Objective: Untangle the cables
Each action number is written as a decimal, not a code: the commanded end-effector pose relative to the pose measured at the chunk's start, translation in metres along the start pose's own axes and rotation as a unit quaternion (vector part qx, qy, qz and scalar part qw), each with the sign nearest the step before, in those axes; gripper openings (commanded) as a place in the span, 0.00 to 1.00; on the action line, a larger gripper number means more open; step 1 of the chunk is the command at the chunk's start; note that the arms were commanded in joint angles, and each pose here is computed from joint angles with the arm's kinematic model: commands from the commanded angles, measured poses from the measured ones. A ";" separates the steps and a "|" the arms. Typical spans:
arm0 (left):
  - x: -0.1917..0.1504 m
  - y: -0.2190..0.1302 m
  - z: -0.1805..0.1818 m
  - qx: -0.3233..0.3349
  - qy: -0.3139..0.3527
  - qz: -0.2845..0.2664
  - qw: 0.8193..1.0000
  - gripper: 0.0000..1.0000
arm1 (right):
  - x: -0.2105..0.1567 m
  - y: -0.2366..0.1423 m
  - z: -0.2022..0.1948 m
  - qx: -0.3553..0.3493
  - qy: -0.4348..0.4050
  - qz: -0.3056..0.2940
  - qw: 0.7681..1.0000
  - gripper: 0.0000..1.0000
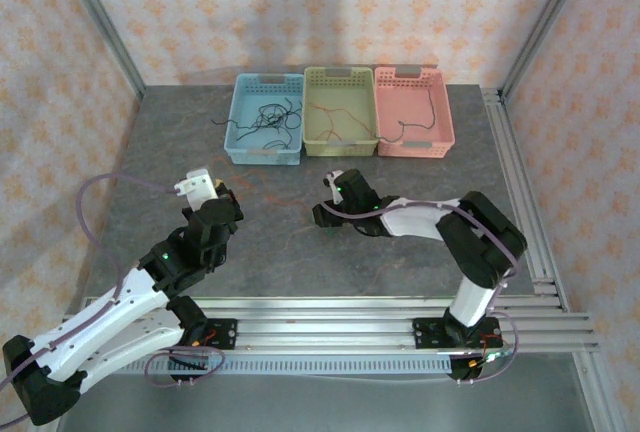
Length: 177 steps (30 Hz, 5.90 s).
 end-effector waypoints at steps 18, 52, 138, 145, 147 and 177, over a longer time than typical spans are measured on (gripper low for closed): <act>-0.001 0.002 0.001 0.007 0.006 0.001 1.000 0.00 | 0.005 -0.035 -0.034 -0.150 -0.008 -0.044 0.988 0.00; 0.148 -0.032 -0.094 -0.110 -0.036 0.015 0.993 0.00 | -0.024 -0.110 -0.150 -0.311 0.260 -0.176 0.897 0.00; 0.304 0.039 -0.273 -0.377 -0.103 -0.073 0.918 0.00 | -0.021 -0.082 -0.147 -0.265 0.253 -0.145 0.919 0.00; 0.290 0.073 -0.280 -0.358 -0.098 -0.066 0.926 0.00 | -0.021 -0.083 -0.147 -0.264 0.253 -0.147 0.919 0.00; 0.286 0.083 -0.284 -0.360 -0.097 -0.069 0.925 0.00 | -0.021 -0.083 -0.147 -0.264 0.253 -0.146 0.919 0.00; 0.019 0.297 -0.283 -0.202 0.030 0.179 0.962 0.01 | -0.021 -0.079 -0.146 -0.257 0.253 -0.140 0.922 0.00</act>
Point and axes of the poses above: each hand's point on the last joint's axis, 136 mm out from that joint toward the fingers, its own y axis out along the fingers, its own z axis along the line the jaws close on, x = y × z, the point moved 6 cm from there along -y, back along the fingers, and after that the axes turned 7 degrees about -y, right-handed, at the moved point
